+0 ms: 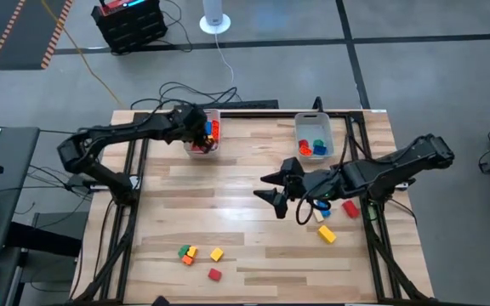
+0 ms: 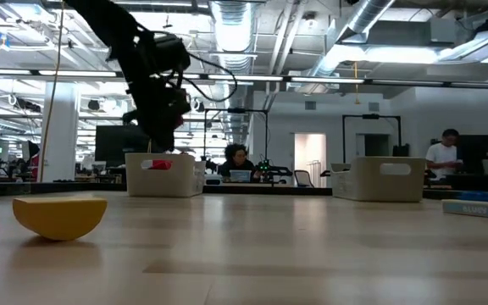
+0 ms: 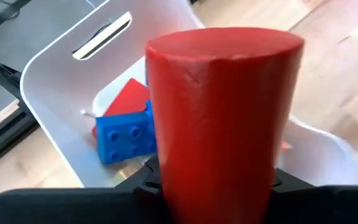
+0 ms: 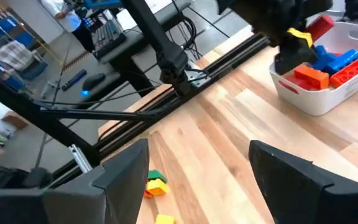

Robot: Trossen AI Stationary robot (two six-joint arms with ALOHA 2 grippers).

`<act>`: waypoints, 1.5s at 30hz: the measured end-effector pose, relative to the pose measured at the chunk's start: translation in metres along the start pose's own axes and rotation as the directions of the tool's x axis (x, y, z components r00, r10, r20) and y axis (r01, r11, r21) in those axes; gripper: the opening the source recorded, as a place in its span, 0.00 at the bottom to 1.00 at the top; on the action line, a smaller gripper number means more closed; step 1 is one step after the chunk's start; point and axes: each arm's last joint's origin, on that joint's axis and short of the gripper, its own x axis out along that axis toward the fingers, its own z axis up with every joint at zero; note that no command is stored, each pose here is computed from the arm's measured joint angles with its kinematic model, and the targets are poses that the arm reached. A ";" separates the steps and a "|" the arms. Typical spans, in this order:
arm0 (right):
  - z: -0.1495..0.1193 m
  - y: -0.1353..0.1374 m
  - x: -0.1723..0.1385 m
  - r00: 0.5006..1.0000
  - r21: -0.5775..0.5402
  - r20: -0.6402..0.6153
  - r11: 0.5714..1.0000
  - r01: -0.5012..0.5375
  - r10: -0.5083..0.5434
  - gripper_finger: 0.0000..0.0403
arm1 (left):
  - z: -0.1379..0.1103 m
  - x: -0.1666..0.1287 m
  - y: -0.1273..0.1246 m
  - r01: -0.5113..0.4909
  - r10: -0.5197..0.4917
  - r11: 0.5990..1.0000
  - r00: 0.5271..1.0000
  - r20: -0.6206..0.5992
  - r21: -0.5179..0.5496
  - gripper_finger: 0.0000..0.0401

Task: Sort blocks by size
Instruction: Put the red cylinder wooden block into the white bin, then put the green cuboid game piece into the white bin

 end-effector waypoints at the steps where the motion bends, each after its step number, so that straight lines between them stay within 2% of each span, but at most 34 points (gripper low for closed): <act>1: 0.000 0.001 -0.001 1.000 0.001 0.001 1.000 -0.003 0.003 0.75 | 0.000 0.004 0.002 -0.007 0.007 1.000 1.000 -0.007 0.004 0.25; 4: 0.000 0.001 -0.002 1.000 0.005 0.014 1.000 0.002 -0.002 0.75 | -0.001 0.014 0.009 -0.027 0.027 1.000 0.999 -0.040 0.006 0.25; 8: 0.000 0.003 -0.003 1.000 0.009 0.021 1.000 -0.004 0.004 0.75 | -0.007 0.025 0.014 0.008 -0.008 1.000 0.991 -0.133 -0.003 0.27; 15: 0.001 0.002 -0.002 1.000 0.003 0.021 1.000 -0.001 0.001 0.75 | -0.010 0.020 0.015 0.045 -0.040 0.999 0.984 -0.173 0.028 0.45; 19: 0.003 -0.001 0.000 1.000 0.000 0.026 1.000 0.013 -0.013 0.75 | -0.006 0.001 0.019 0.058 -0.048 0.996 0.987 -0.152 0.063 0.51; 23: 0.005 -0.007 0.002 0.999 -0.004 0.017 0.999 0.046 -0.046 0.75 | 0.004 -0.038 0.019 0.085 -0.075 0.984 0.995 -0.065 0.157 0.52; 26: 0.007 -0.011 0.004 0.998 -0.003 0.019 0.998 0.064 -0.064 0.75 | 0.004 -0.073 0.013 0.159 -0.162 0.963 0.987 -0.003 0.216 0.51; 29: 0.008 -0.016 0.006 0.997 -0.010 0.005 0.997 0.076 -0.076 0.75 | -0.010 -0.111 0.004 0.326 -0.328 0.918 0.944 -0.027 0.226 0.51; 32: 0.009 -0.019 0.007 0.996 -0.033 -0.006 0.996 0.084 -0.084 0.75 | -0.040 -0.139 -0.012 0.484 -0.458 0.855 0.873 -0.168 0.187 0.51; 35: 0.008 -0.022 0.007 0.994 -0.062 -0.026 0.993 0.103 -0.104 0.75 | -0.076 -0.158 -0.033 0.562 -0.500 0.812 0.808 -0.311 0.154 0.51; 39: 0.007 -0.028 0.008 0.989 -0.092 -0.055 0.987 0.134 -0.140 0.75 | -0.116 -0.179 -0.065 0.659 -0.575 0.747 0.705 -0.415 0.083 0.51; 42: 0.006 -0.033 0.009 0.981 -0.111 -0.082 0.979 0.169 -0.178 0.75 | -0.139 -0.192 -0.090 0.684 -0.614 0.729 0.646 -0.452 -0.012 0.51; 45: 0.004 -0.039 0.009 0.970 -0.134 -0.110 0.970 0.201 -0.216 0.75 | -0.158 -0.200 -0.115 0.656 -0.616 0.750 0.646 -0.451 -0.084 0.51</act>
